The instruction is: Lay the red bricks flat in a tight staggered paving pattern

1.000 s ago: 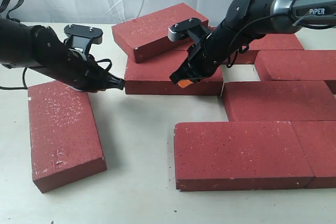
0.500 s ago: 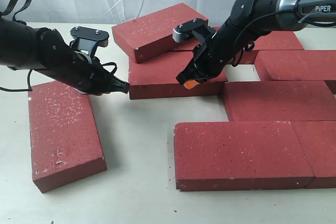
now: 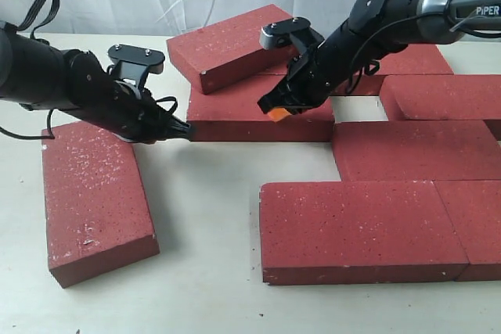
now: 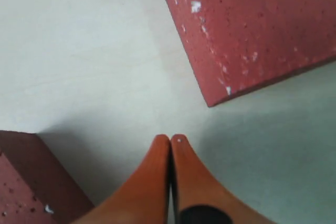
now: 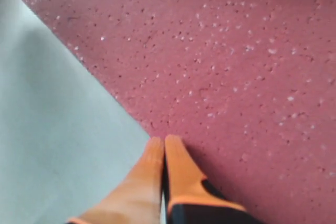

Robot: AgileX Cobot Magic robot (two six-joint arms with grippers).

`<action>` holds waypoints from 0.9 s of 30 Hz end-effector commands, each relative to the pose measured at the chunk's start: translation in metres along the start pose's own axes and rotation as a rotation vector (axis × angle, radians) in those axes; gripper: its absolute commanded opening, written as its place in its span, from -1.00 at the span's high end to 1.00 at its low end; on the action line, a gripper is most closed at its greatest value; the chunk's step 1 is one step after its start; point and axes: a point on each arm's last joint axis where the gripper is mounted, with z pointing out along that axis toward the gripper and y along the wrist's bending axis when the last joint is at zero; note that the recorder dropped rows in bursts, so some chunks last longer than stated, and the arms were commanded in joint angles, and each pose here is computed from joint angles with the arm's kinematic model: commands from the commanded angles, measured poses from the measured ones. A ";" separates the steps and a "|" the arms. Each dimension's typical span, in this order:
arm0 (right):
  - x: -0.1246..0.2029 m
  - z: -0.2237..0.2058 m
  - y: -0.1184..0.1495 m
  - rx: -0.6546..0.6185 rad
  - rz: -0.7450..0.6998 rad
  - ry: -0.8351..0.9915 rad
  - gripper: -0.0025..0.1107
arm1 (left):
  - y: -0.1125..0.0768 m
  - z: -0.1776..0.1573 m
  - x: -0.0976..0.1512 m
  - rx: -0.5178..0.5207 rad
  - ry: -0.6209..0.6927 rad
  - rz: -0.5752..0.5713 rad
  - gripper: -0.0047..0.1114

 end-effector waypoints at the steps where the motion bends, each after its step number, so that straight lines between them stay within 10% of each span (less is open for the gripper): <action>1: -0.009 -0.002 0.000 0.065 -0.015 -0.081 0.97 | 0.000 -0.001 -0.006 0.001 -0.032 -0.024 0.92; 12: -0.004 -0.055 0.013 0.005 -0.106 0.055 0.97 | 0.034 -0.006 -0.013 -0.027 -0.024 -0.165 0.92; 18: 0.004 -0.101 -0.025 0.236 0.071 0.044 0.97 | 0.034 -0.009 -0.034 -0.010 -0.067 -0.156 0.92; 27: 0.026 -0.110 -0.053 0.251 0.193 0.076 0.97 | 0.031 0.023 -0.044 0.038 -0.022 -0.247 0.92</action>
